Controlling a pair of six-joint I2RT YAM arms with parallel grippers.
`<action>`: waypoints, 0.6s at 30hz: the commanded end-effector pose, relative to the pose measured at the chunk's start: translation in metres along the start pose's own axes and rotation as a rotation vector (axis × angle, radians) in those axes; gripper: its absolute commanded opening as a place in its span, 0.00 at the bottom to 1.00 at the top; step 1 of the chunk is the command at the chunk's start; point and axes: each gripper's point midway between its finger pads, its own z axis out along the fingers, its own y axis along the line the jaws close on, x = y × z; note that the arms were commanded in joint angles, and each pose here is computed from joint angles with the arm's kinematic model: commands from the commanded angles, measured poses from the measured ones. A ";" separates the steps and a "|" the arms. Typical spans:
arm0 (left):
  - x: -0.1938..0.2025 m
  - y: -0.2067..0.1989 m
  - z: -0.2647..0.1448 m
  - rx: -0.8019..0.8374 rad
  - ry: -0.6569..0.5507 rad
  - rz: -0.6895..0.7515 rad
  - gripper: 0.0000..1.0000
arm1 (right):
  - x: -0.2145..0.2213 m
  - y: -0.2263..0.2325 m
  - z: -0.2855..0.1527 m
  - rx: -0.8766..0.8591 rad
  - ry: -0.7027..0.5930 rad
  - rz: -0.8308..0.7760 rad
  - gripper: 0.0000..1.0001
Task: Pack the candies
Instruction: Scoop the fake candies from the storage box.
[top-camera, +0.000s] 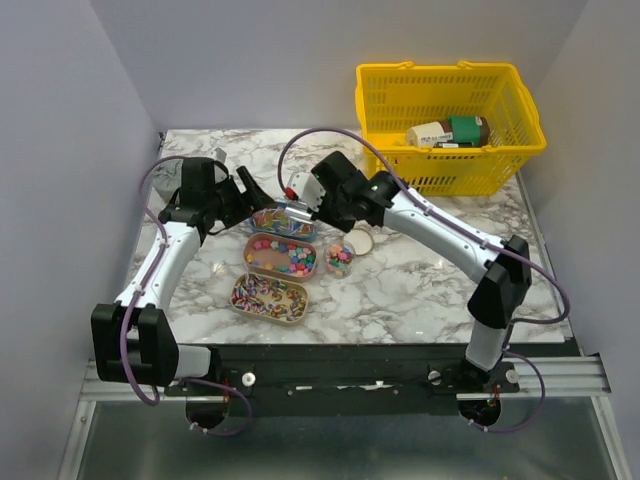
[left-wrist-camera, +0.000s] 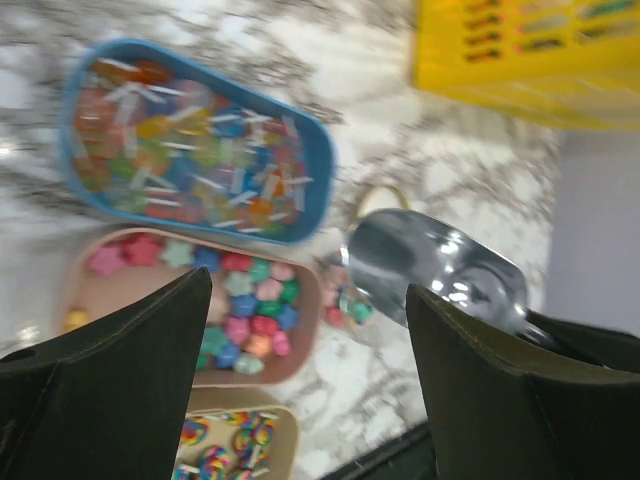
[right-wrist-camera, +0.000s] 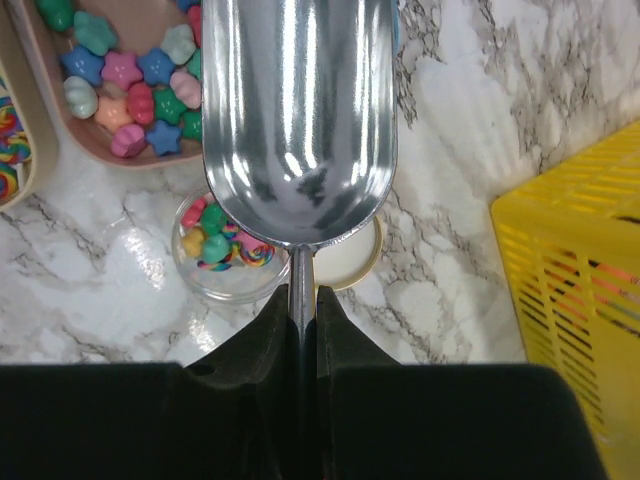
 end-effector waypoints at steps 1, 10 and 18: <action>-0.010 0.087 -0.001 -0.435 -0.079 -0.035 0.87 | 0.010 -0.006 0.026 -0.039 0.146 -0.103 0.01; -0.029 0.131 0.022 -0.590 -0.161 -0.028 0.79 | 0.043 0.000 0.060 -0.127 0.278 -0.161 0.01; -0.030 0.150 0.051 -0.631 -0.121 -0.002 0.67 | 0.035 -0.007 0.077 -0.149 0.276 -0.167 0.01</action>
